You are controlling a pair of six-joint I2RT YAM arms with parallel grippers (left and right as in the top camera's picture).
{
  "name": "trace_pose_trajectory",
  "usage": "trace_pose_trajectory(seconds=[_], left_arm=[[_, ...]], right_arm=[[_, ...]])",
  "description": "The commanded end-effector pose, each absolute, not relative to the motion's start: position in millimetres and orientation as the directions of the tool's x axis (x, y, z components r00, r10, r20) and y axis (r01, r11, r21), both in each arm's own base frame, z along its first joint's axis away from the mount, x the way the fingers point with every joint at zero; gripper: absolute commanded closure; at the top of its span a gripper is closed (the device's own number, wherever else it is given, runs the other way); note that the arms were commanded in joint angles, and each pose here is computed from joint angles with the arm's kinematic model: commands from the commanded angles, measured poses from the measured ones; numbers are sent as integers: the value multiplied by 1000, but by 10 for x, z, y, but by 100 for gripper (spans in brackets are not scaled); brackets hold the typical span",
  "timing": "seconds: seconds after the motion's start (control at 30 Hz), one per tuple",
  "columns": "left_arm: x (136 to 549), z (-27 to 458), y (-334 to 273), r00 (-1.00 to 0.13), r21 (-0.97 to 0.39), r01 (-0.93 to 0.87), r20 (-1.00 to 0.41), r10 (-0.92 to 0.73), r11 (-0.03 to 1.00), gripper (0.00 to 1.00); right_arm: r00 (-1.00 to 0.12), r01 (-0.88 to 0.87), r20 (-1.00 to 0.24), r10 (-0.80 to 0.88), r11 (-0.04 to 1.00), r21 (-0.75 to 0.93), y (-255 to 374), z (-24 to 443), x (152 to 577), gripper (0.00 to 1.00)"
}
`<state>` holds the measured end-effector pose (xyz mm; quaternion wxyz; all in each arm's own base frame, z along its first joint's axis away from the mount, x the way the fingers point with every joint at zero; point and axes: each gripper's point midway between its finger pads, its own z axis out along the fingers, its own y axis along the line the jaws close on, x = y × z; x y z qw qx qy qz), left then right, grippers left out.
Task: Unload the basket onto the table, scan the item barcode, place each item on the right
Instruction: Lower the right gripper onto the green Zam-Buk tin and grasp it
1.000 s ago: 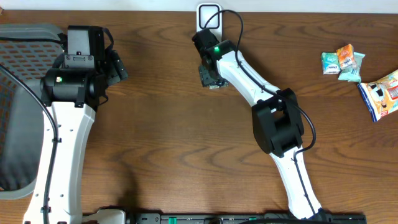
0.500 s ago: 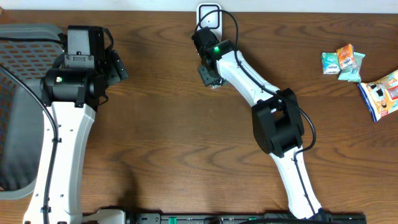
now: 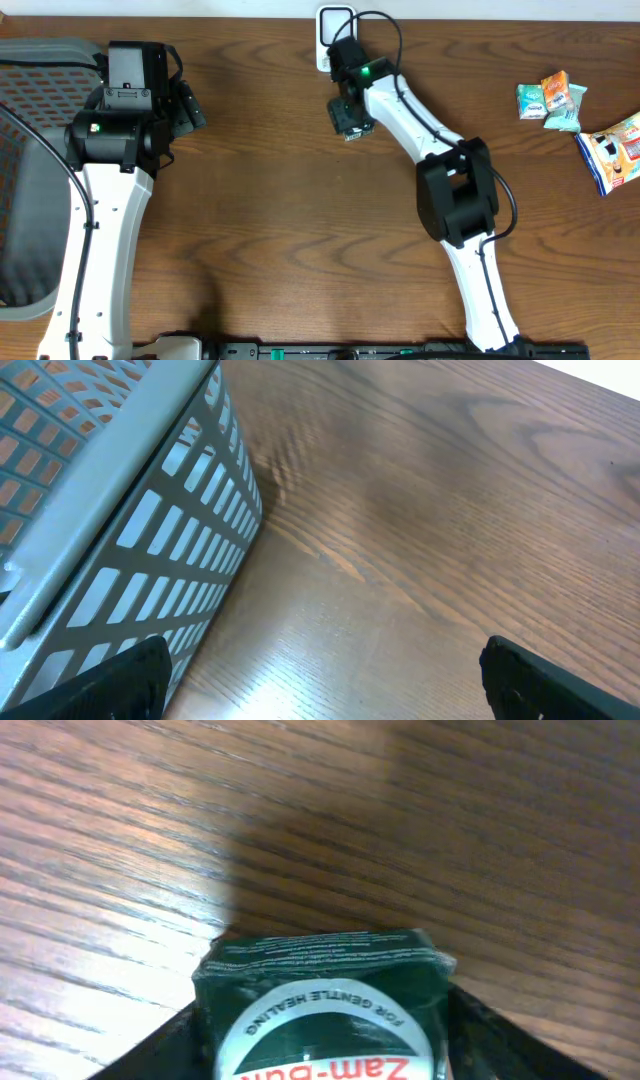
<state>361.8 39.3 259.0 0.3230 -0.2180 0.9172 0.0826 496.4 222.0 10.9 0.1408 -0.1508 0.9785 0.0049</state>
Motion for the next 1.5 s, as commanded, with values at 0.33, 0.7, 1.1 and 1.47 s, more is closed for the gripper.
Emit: trace_pose_trajectory(seconds=[0.33, 0.7, 1.1, 1.47], left_arm=[[3616, 2590, 427, -701, 30, -454, -629, -336, 890, 2], [3616, 2591, 427, -700, 30, -454, -630, -336, 890, 2], [3616, 2590, 427, -701, 30, -454, -629, -336, 890, 2], [3616, 2590, 427, -701, 30, -454, -629, -336, 890, 2]], right_arm=[[-985, -144, -112, -131, 983, 117, 2167, 188, 4560, 35], [-996, 90, 22, 87, 961, 263, 2365, 234, 4389, 38], [-923, 380, 227, 310, 822, 424, 2546, 387, 4387, 38], [-824, 567, 290, 487, 728, 386, 2640, 394, 4443, 10]])
